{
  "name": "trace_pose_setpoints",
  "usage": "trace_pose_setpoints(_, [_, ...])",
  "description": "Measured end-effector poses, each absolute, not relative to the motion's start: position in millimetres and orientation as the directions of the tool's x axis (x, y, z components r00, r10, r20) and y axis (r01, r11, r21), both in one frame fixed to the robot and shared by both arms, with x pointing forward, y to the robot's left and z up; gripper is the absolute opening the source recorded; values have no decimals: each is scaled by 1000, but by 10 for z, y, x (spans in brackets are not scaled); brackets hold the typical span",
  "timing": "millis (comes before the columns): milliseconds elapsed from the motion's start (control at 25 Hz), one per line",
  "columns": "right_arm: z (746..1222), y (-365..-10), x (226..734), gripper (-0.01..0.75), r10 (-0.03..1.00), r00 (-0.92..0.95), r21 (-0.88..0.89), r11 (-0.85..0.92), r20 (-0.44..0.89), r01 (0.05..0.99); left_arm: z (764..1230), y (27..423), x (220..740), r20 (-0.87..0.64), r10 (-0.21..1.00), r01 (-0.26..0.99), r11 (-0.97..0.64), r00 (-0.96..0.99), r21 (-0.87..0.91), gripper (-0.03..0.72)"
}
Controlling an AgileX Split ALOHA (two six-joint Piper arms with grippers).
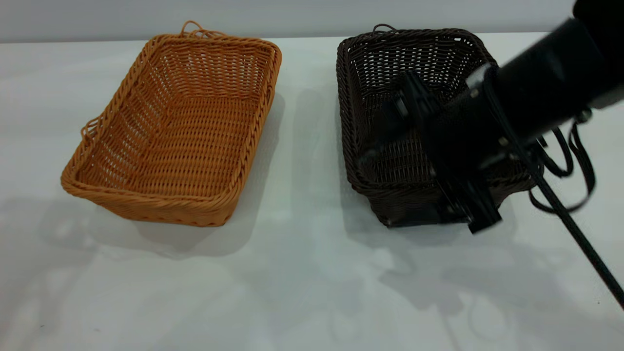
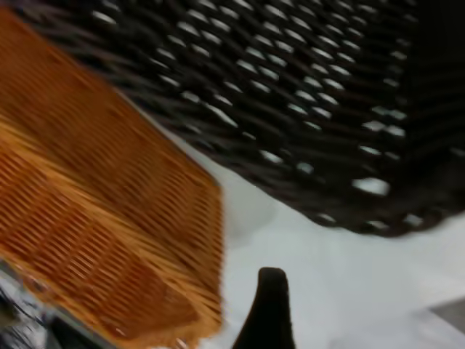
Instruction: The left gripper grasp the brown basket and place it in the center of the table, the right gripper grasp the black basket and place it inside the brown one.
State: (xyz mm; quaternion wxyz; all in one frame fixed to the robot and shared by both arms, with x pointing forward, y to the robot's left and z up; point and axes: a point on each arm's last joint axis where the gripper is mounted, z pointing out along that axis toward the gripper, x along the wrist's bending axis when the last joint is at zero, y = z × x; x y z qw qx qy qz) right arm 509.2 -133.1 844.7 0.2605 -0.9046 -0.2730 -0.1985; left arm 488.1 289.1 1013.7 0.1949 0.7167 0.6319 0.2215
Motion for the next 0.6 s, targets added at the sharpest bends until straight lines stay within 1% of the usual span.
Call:
trace_pose_setpoints(240, [8333, -1388, 5136, 592, 280, 866, -370, -818, 414, 441, 10132, 2890, 4887, 71, 992, 819, -126, 103, 560, 533])
trace_pose_setpoints(440, [8221, -1492, 5159, 592, 219, 907, -295, -896, 359, 333, 10144, 2888, 4904, 65, 993, 806, -115, 95, 580, 533])
trace_pose_setpoints(600, [8214, -1558, 5236, 592, 187, 913, -214, -937, 363, 277, 10162, 2885, 4963, 49, 996, 809, -86, 71, 582, 533])
